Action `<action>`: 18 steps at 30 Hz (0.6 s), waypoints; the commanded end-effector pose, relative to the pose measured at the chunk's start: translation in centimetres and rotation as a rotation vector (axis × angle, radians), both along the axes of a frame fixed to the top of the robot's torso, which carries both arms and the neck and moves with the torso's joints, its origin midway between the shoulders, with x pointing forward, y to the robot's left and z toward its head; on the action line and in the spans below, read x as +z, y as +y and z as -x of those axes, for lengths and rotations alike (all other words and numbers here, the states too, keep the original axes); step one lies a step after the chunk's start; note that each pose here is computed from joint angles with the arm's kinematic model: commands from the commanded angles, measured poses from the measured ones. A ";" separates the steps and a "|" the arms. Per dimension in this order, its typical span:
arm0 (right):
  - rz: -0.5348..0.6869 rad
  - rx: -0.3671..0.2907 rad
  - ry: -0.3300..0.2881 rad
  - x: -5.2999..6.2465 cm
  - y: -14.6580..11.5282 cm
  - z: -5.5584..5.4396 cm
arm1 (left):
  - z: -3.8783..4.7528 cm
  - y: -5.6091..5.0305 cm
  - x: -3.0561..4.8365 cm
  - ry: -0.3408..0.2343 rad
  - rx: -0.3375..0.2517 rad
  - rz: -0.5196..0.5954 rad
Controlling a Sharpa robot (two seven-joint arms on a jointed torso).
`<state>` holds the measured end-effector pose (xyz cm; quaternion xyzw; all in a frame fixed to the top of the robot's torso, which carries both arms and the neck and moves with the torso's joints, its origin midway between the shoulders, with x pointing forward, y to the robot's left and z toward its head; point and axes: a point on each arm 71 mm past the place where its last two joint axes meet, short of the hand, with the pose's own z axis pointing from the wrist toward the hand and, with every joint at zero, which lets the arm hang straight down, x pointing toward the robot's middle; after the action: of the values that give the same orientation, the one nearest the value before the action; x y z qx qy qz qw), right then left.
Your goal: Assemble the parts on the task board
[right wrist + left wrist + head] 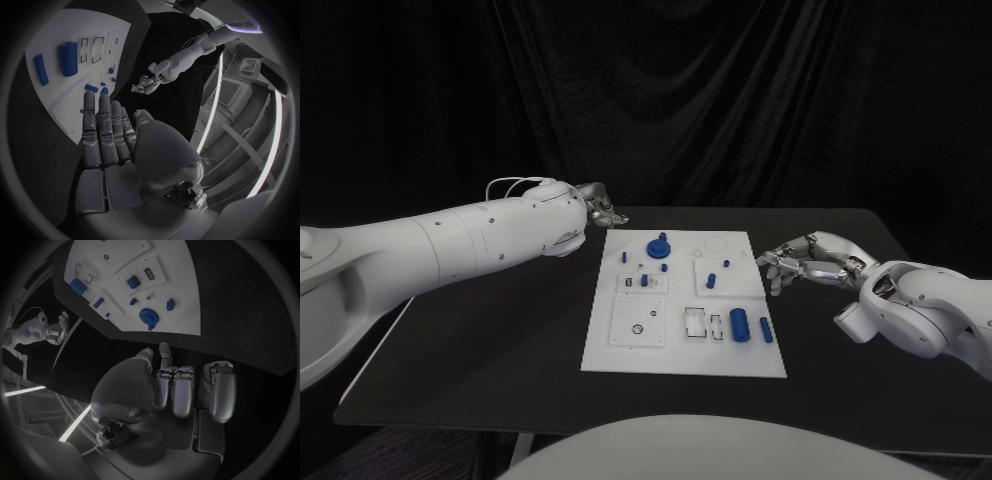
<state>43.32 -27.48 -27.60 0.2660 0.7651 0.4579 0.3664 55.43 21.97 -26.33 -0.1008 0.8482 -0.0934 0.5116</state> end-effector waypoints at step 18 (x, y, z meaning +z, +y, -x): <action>0.001 0.010 0.013 -0.1 0.0 0.1 | -0.28 -1.0 -4.18 0.145 -0.052 -0.054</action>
<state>43.29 -27.45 -27.62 0.2655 0.7657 0.4587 0.3644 55.81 21.25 -30.29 -0.0831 0.8801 -0.0696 0.4623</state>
